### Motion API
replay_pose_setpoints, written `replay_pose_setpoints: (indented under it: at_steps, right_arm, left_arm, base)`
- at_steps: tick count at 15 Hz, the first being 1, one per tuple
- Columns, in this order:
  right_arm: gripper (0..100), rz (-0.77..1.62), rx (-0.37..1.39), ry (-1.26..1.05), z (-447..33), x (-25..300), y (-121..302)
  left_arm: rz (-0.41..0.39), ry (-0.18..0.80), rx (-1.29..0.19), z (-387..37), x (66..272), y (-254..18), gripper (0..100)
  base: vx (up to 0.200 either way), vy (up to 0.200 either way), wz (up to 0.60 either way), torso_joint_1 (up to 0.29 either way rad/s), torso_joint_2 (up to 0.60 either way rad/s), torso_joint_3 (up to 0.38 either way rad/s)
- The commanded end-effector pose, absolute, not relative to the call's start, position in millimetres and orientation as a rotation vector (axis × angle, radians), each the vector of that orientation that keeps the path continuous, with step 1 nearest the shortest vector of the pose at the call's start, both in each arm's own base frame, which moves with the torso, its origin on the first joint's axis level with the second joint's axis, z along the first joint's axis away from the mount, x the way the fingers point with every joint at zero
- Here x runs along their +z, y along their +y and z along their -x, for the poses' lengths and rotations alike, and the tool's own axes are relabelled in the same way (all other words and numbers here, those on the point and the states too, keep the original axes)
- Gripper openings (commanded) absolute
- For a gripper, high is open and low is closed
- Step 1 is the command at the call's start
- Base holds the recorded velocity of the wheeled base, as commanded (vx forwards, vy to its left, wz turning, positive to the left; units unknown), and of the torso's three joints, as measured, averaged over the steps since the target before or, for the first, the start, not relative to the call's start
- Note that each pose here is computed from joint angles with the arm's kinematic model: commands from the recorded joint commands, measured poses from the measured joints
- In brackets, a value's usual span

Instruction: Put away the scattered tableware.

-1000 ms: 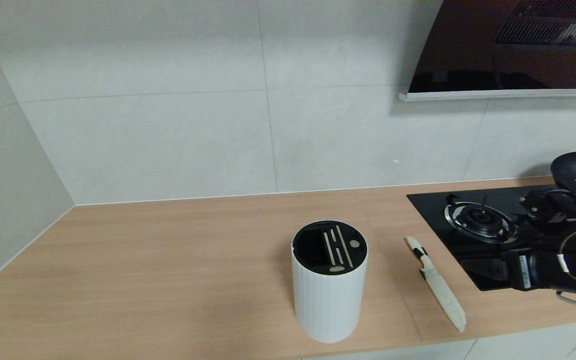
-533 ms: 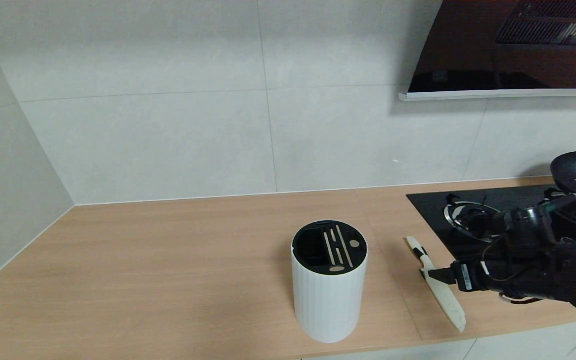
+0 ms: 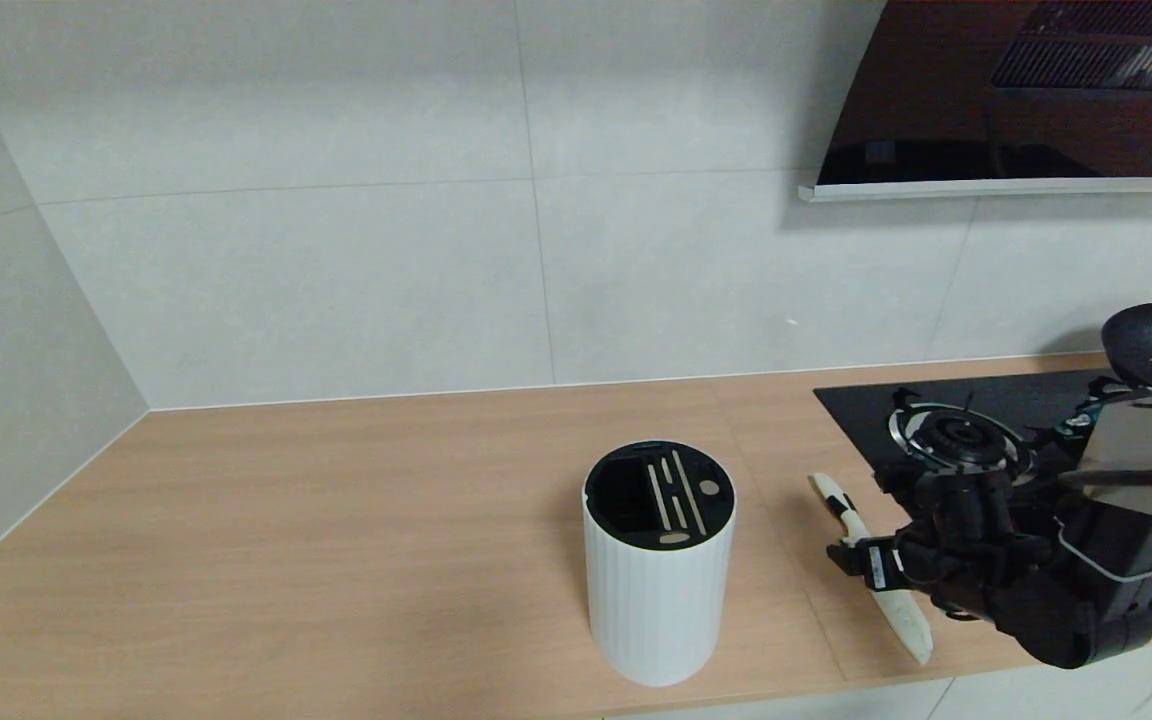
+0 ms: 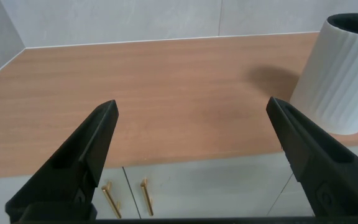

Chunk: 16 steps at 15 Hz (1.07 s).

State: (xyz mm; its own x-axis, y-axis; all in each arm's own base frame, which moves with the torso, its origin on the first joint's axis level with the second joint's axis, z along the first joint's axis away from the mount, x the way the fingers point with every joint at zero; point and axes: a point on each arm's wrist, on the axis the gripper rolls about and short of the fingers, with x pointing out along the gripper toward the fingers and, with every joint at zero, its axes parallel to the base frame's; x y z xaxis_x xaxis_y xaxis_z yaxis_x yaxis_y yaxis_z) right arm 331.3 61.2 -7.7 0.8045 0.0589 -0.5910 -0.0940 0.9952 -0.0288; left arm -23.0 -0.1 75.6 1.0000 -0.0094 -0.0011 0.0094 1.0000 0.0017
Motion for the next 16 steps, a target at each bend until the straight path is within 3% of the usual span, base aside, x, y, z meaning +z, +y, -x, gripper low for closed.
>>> replay_pose_setpoints:
  at_steps: [1, 16]
  right_arm:
    - [100, 0.060, 0.077, 0.659, -336.3, -22.0, 61.0]
    - [100, 0.038, 0.030, 0.650, -358.2, -38.2, 47.1]
  left_arm:
    - [-0.002, 0.002, -0.009, 22.9, 75.6, -0.1, 100]
    - [-0.002, 0.002, -0.009, 22.9, 75.6, -0.1, 100]
  base:
    - [0.000, 0.000, 0.00, 0.000, 0.00, 0.000]
    - [0.000, 0.000, 0.00, 0.000, 0.00, 0.000]
